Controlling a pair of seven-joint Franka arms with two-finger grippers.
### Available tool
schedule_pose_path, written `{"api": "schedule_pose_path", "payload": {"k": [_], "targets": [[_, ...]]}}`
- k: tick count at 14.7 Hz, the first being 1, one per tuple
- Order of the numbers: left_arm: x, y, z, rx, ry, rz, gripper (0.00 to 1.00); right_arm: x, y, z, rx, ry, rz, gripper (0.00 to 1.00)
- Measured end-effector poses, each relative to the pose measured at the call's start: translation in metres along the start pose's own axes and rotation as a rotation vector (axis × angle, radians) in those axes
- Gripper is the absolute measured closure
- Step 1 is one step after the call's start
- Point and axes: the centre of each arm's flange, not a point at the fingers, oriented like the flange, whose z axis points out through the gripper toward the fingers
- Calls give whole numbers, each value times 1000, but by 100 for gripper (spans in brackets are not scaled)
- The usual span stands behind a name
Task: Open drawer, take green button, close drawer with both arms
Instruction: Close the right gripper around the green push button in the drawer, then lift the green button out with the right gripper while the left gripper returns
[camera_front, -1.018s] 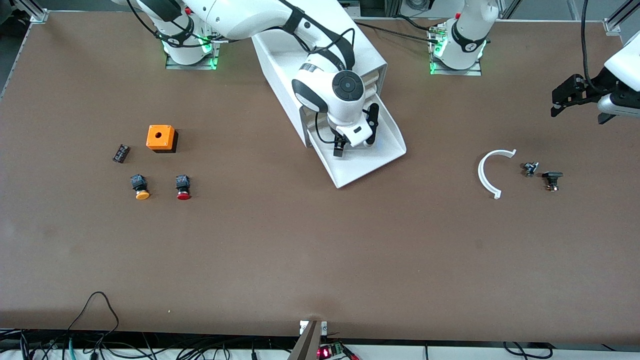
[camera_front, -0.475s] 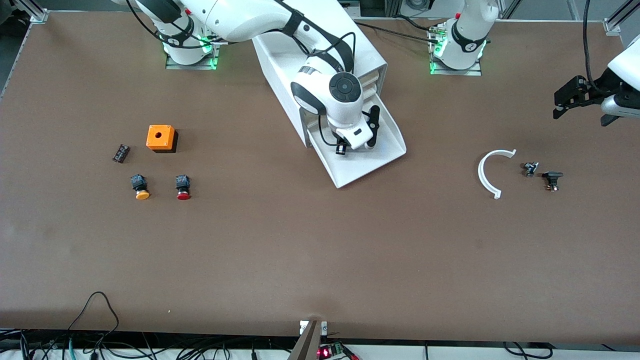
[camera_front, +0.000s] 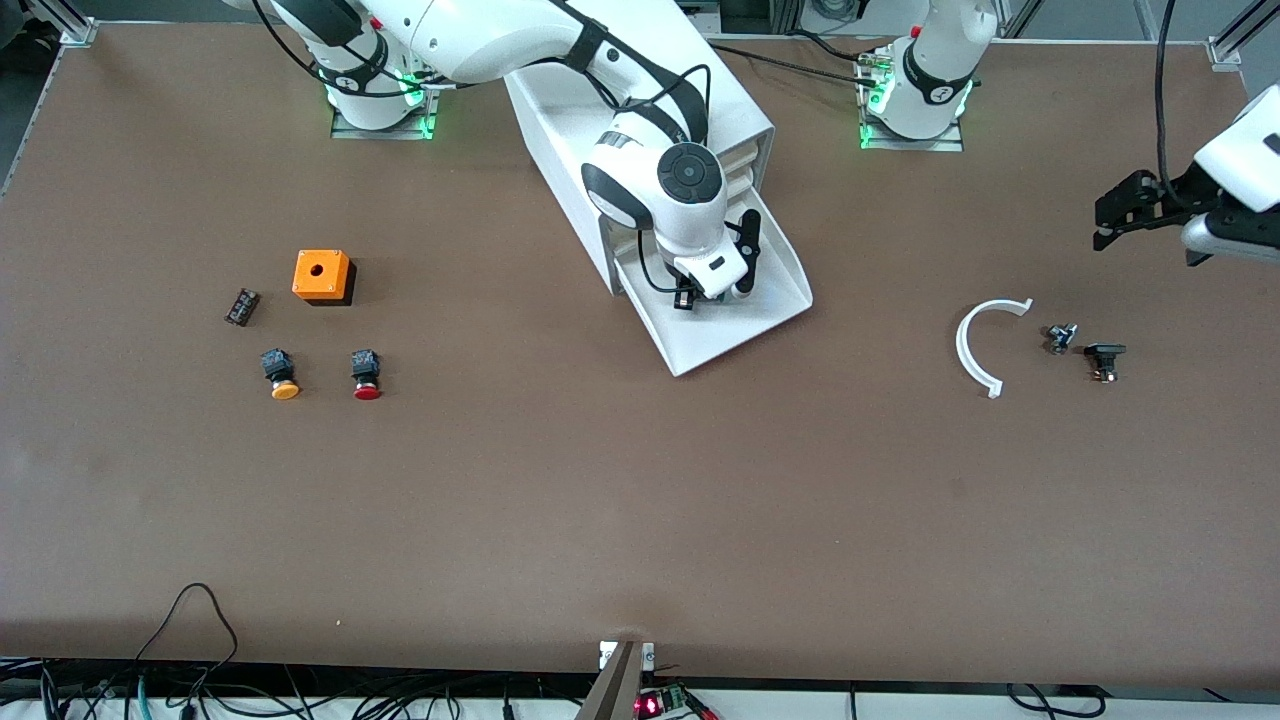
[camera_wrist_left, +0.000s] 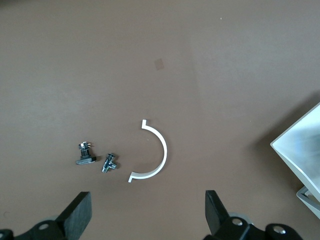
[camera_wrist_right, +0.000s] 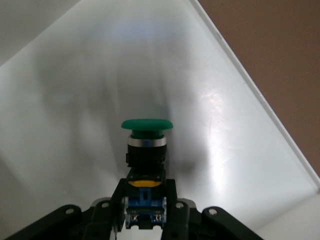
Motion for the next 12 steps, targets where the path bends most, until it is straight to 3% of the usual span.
{"api": "schedule_pose_path", "payload": {"k": [5,12], "targets": [[20,10,38,-11,-67,24,0,9,-9,-6,-2,18,-7,67],[46,16,88,-43,-124,9,0,26,6,-77,-60,144,200,67]]}}
